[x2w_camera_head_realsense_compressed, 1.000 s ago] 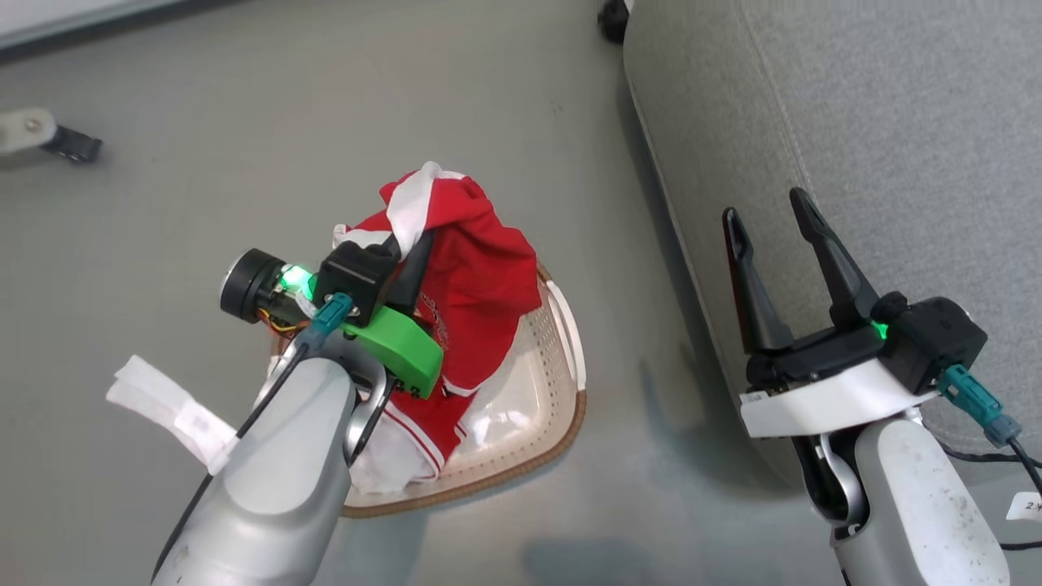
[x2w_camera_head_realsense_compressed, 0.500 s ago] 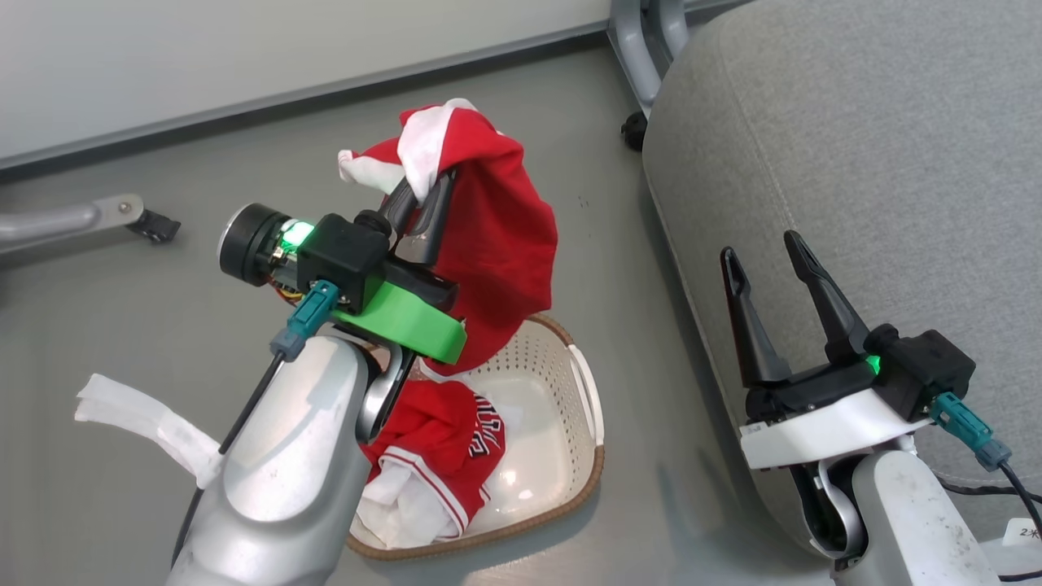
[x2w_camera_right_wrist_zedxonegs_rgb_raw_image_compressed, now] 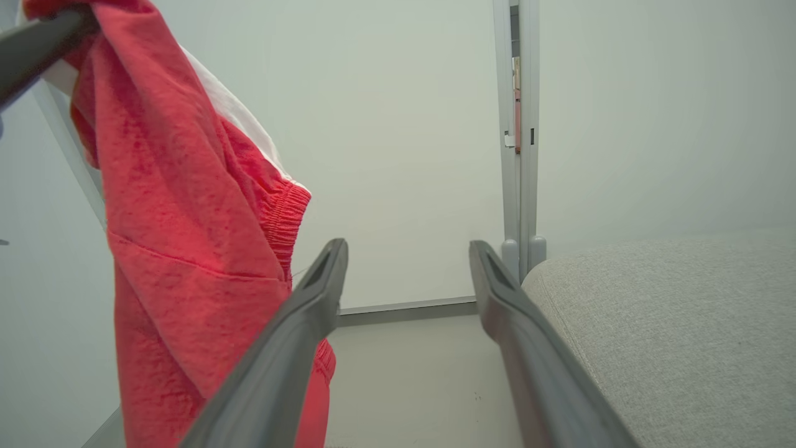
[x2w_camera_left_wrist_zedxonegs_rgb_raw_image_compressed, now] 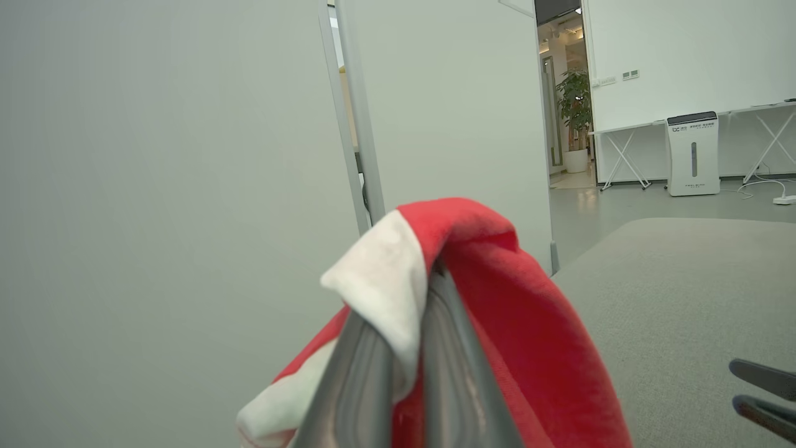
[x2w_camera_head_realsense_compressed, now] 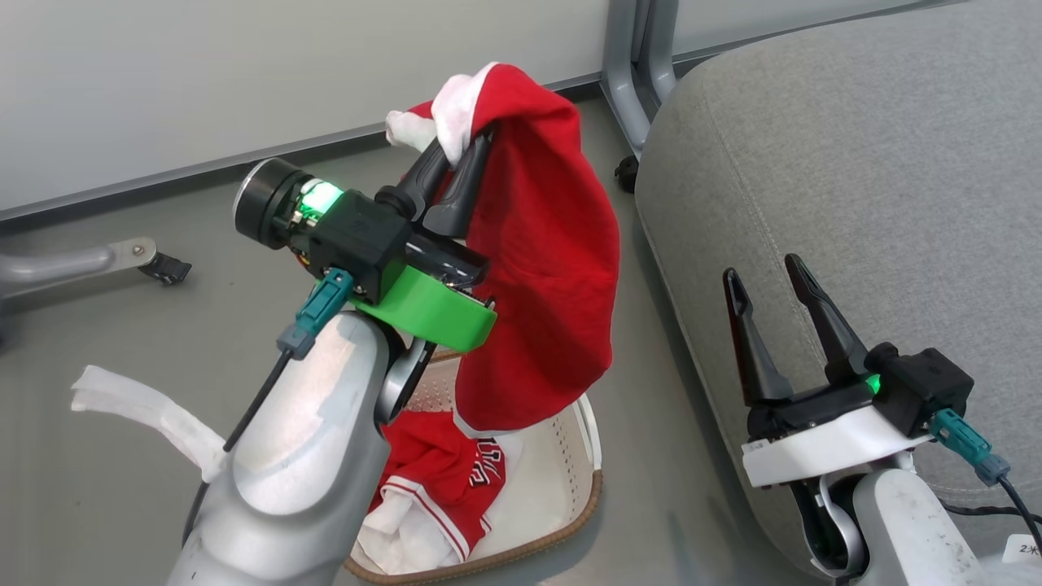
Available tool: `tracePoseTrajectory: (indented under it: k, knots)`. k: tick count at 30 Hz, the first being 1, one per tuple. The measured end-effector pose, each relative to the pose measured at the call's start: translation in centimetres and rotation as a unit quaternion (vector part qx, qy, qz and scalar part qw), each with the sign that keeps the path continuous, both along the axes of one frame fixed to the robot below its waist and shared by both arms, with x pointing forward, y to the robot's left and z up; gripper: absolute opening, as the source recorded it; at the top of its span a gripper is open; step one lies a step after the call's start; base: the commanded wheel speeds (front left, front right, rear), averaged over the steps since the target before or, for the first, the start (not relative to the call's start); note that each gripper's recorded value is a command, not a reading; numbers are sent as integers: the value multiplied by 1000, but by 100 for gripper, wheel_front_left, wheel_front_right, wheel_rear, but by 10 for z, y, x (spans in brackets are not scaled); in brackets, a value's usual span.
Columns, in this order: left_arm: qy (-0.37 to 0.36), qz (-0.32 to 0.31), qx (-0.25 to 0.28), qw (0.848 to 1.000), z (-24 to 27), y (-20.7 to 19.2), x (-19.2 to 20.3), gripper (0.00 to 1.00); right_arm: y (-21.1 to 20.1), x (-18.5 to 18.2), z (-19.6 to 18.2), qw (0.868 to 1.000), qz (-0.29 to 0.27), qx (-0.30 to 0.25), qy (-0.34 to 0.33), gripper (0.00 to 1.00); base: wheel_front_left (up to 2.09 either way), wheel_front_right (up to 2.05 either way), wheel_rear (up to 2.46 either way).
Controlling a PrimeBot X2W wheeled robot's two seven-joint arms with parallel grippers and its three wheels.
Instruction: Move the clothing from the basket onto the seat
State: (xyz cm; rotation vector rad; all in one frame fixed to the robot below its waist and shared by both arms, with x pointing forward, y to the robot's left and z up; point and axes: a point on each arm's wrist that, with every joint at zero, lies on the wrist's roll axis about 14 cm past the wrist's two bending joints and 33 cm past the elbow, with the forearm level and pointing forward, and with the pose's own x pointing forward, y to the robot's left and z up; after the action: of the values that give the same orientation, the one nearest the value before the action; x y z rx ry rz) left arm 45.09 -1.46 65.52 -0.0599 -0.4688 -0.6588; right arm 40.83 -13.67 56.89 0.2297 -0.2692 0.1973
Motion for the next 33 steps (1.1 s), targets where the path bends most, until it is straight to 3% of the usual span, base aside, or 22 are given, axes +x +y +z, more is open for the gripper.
tracePoseTrajectory:
  k: [15, 33]
  knots:
    - [-11, -7, 0, 1000, 9, -5, -7, 0, 19, -8, 8, 999, 25, -29, -15, 100, 0, 0, 0]
    - [-3, -23, 12, 1000, -2, -9, -22, 0, 97, 9, 28, 978, 165, -110, -63, 100, 0, 0, 0]
